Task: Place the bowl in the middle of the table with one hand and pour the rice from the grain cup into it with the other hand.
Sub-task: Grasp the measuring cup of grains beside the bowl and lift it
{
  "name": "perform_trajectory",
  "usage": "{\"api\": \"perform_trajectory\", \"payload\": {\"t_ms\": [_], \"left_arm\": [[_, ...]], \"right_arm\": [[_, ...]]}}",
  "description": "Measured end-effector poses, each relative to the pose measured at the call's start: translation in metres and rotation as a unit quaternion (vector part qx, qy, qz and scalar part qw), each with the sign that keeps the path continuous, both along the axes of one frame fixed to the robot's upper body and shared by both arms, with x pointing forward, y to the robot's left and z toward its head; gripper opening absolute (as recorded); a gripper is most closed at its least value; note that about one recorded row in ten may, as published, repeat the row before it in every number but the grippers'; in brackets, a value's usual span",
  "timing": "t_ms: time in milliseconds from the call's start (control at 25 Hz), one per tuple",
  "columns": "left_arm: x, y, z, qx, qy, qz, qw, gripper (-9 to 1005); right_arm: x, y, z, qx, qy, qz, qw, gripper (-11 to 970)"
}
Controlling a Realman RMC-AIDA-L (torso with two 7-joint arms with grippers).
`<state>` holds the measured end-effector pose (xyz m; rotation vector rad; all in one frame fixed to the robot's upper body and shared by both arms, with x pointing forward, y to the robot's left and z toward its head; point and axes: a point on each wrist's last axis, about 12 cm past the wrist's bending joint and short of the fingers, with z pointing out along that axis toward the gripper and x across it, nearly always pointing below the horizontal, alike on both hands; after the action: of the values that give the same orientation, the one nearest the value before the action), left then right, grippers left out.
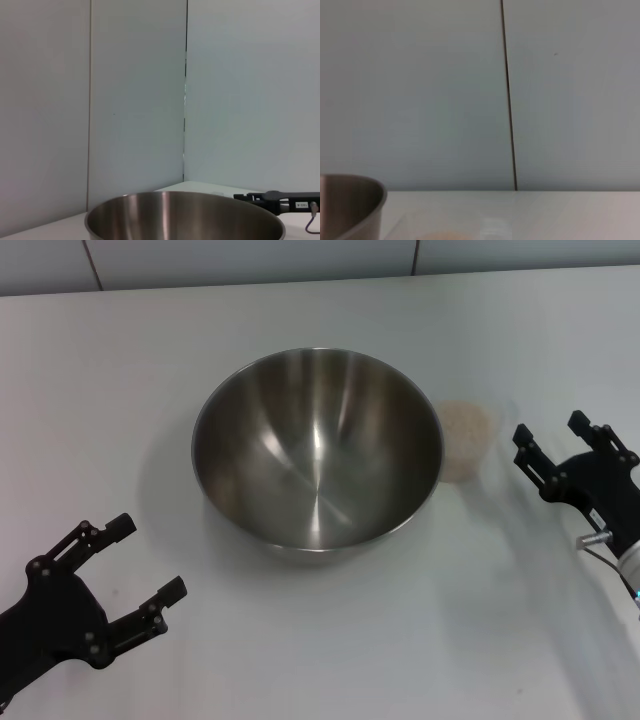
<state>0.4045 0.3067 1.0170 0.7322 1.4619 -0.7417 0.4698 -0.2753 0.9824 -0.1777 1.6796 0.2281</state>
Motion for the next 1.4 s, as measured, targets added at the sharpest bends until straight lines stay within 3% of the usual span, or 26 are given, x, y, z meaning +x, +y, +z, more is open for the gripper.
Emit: {"api": "perform_trajectory", "payload": {"t_ms": [840, 1400], "left_arm": [[0.008, 0.0, 0.004, -0.003, -0.011, 0.008, 1.0, 869], [0.01, 0.001, 0.004, -0.003, -0.013, 0.015, 1.0, 869]], "right_arm": [[0.036, 0.008, 0.01, -0.027, 0.002, 0.023, 0.999, 739], [0.038, 0.01, 0.01, -0.032, 0.001, 0.028, 0.999, 697]]}}
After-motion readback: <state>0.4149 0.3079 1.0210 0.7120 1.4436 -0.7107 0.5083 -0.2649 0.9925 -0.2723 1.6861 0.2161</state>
